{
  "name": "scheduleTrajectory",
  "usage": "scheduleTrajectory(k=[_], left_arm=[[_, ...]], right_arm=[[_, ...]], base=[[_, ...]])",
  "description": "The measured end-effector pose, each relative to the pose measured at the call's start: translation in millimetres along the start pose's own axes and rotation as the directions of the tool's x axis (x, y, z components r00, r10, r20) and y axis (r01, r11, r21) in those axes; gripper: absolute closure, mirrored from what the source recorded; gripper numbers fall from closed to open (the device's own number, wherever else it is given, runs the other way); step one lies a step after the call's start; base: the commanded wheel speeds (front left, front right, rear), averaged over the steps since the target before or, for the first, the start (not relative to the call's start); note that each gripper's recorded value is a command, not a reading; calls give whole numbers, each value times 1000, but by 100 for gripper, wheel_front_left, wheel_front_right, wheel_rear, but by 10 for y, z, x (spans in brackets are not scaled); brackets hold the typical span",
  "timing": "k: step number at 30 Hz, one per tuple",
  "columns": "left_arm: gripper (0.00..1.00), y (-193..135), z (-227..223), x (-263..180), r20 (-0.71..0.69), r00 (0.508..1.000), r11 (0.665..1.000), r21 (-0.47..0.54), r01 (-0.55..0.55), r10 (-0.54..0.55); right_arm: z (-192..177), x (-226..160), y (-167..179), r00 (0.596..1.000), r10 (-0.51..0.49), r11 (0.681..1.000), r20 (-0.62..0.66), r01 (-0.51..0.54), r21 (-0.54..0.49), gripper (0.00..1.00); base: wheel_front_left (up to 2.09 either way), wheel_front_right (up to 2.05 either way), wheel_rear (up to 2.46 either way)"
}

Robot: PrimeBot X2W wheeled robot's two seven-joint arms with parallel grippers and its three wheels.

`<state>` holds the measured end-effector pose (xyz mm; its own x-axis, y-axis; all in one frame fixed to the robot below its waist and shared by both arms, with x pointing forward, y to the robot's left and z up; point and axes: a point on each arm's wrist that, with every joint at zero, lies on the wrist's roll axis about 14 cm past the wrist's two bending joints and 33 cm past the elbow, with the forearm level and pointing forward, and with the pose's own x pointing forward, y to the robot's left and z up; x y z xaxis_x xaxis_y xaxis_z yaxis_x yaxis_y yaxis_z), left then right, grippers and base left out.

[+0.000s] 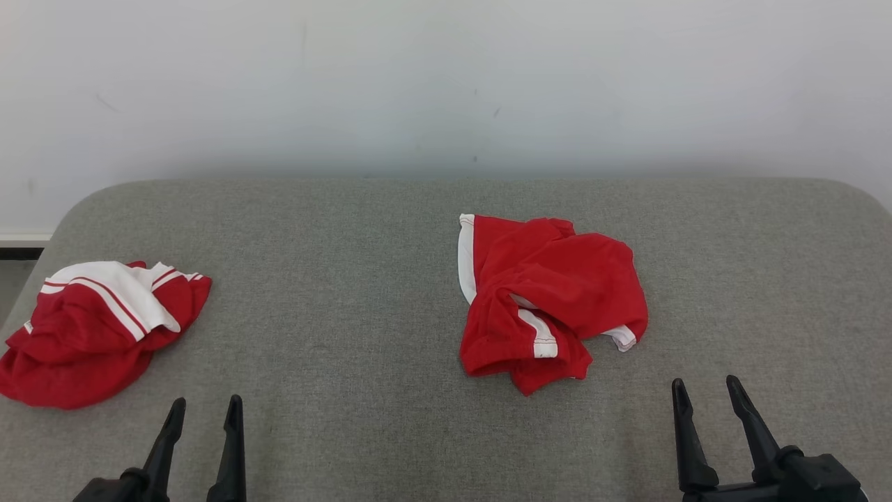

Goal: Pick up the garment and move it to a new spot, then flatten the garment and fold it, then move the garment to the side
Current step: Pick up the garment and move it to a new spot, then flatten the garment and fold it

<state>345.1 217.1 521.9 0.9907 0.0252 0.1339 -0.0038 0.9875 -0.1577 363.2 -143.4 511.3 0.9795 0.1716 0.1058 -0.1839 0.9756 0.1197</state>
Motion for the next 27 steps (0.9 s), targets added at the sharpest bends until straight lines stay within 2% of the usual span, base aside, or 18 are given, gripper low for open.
scheduleTrajectory(k=[27], left_arm=[[0,-29,-12,-1,-2,1000,1000,21,12,-12]], right_arm=[[-48,-34,21,1000,2,1000,-15,-2,3,0]], base=[[0,0,0]])
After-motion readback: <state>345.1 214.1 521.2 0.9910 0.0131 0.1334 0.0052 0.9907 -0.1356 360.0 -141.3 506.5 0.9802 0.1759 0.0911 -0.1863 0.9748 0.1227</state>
